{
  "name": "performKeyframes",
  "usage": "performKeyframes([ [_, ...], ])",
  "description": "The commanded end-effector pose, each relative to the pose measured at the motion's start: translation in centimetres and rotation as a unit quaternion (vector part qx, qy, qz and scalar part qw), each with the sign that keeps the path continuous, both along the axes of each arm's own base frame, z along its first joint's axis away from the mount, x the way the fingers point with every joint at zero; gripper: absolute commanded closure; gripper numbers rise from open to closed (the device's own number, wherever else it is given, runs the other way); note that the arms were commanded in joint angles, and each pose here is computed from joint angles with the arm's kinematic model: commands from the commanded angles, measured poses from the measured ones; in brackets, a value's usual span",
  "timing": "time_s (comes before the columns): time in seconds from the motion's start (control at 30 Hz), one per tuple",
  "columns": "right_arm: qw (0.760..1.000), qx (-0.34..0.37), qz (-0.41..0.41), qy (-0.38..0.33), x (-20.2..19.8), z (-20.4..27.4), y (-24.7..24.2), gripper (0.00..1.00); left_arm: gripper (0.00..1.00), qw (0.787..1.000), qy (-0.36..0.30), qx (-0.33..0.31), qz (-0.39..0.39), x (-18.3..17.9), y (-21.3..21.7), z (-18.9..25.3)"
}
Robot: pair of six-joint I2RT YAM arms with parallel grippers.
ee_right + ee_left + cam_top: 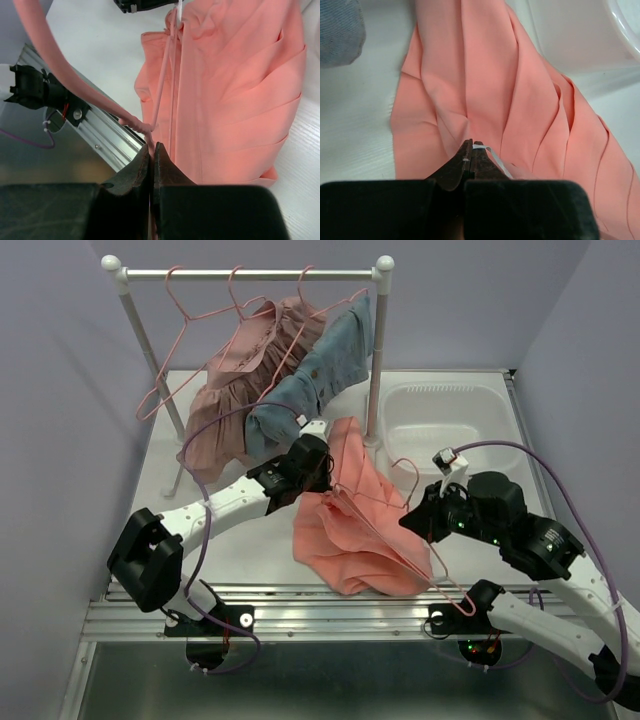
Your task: Remove the skirt from the hanger
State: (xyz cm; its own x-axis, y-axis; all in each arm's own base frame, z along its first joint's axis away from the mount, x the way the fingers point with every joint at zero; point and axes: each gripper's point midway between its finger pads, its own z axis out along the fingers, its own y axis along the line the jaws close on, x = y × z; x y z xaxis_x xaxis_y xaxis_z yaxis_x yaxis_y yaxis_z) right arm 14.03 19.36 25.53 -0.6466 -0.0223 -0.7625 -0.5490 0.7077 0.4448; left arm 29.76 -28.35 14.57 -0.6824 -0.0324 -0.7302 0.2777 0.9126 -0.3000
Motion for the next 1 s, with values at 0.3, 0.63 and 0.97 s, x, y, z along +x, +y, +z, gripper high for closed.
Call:
performKeyframes([
  [0.3,0.975,0.094,-0.151,-0.137,2.7,8.6,-4.5,0.99,1.0,0.999,0.025,-0.029,0.014,-1.5,1.2,-1.1],
  [0.63,0.953,0.107,-0.229,-0.169,5.8,9.0,-5.4,0.99,0.05,0.996,0.004,-0.053,-0.071,-4.7,-1.5,0.9],
  [0.97,0.928,0.121,-0.303,-0.181,8.1,9.6,-6.5,0.99,0.01,0.984,-0.05,-0.091,-0.144,-11.7,-4.7,5.4],
])
